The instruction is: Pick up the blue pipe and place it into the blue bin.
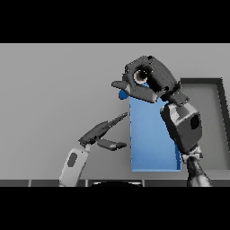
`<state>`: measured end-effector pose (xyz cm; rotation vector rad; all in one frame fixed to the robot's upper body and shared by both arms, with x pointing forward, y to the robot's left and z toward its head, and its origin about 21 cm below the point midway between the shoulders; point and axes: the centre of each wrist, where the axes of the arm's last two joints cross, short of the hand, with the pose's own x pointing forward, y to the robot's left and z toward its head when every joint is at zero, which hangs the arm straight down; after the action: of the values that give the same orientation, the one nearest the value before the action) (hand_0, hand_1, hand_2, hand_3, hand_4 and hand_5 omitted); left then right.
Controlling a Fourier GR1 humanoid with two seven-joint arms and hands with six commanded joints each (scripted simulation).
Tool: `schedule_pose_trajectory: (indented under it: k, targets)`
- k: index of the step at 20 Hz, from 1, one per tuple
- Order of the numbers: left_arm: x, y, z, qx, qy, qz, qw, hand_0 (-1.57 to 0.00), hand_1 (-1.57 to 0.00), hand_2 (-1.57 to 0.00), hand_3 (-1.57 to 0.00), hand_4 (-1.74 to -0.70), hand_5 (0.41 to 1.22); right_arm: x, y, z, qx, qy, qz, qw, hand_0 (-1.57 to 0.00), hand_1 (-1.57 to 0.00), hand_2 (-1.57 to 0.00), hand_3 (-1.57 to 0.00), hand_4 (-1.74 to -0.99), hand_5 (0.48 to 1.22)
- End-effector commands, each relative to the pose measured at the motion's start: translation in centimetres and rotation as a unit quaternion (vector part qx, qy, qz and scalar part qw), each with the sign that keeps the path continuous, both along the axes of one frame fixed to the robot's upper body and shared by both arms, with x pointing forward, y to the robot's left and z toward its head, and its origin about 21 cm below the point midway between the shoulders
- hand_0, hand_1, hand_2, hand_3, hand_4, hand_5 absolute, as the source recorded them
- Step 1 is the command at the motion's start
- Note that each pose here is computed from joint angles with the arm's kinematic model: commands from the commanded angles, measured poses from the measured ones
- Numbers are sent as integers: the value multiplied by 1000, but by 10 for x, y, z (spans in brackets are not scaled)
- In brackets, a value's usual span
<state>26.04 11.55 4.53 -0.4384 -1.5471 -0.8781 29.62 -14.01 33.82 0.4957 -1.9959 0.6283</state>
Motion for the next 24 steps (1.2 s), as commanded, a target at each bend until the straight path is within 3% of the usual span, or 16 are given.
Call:
schedule_pose_trajectory:
  k: [1,5,10,14,17,21,23,24]
  targets:
    - [0,1,1,-1,0,-2,1000,0,0,0,0,-890,425,9,-7,5,7,12,-24,1000,-1571,-1571,-1571,-1571,-1741,1221]
    - [0,3,1,-1,-5,-2,1000,1,1,1,1,-882,411,34,-53,-7,-7,45,-111,993,-1571,-1571,-1571,-1571,-1741,1221]
    - [-1,6,0,5,-11,1,1000,1,1,1,1,-867,419,38,-100,-55,-6,116,-182,976,-1571,-1571,-1571,-1571,-1741,1221]
    - [-4,5,0,1,-5,1,1000,1,1,1,1,-875,422,22,-120,-102,-23,176,-214,961,-1571,-1571,-1571,-1571,-1741,1221]
    - [-7,7,-5,2,2,3,1000,1,1,1,1,-879,425,5,-129,-140,-28,233,-247,940,-1571,-1571,-1571,-1571,-1741,1221]
    - [-6,7,-1,4,-2,4,1000,1,1,1,1,-884,425,-13,-132,-166,-49,285,-300,909,-1571,-1571,-1571,-1571,-1741,1221]
    - [-8,8,-1,-1,-3,1,1000,1,1,1,1,-888,422,-15,-133,-178,-59,313,-319,893,-1571,-1571,-1571,-1521,-1741,1221]
    - [-7,7,0,1,-2,2,1000,1,1,1,1,-887,420,-17,-131,-183,-66,321,-322,888,-1571,-1571,-1571,-1255,-1741,1221]
